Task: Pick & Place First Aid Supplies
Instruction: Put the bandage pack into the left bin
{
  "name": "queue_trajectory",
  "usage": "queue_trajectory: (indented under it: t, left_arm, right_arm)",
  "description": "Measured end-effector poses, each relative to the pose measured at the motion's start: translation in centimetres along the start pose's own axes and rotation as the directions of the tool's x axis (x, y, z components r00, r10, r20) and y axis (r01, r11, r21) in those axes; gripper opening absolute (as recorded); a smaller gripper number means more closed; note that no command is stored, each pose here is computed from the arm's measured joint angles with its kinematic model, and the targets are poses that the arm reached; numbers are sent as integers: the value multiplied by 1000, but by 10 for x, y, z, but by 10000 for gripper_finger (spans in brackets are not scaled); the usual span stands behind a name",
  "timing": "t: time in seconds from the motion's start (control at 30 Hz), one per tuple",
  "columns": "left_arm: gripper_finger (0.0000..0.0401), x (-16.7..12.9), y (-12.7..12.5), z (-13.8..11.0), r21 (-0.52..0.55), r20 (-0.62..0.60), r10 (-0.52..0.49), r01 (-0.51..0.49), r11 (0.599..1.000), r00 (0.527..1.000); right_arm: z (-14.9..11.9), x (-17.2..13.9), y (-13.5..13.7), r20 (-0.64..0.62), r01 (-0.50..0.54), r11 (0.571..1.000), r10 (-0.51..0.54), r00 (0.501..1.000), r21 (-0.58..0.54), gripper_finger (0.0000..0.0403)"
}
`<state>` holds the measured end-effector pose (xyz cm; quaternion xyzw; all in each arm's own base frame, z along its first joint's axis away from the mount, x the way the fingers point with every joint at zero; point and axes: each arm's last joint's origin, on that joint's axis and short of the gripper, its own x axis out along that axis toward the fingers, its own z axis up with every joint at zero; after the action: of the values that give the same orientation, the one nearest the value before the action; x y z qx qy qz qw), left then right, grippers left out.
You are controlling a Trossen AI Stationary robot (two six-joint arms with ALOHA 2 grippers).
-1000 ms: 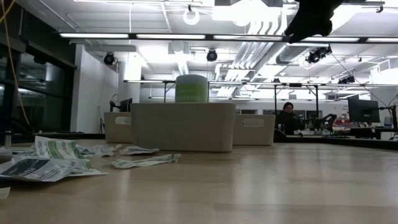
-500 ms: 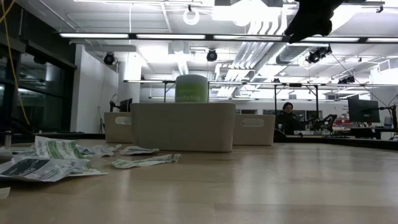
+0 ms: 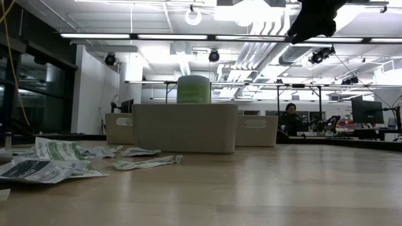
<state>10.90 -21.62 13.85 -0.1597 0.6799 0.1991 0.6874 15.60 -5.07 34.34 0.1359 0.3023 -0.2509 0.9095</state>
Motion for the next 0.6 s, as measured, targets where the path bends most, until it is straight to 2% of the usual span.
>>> queue_trajectory:
  t: [0.6]
  left_arm:
    - [11,1,-3,-1,-1,-22,-31,31,1000,999]
  right_arm:
    - [0,0,0,0,0,1000,0,1000,19,199]
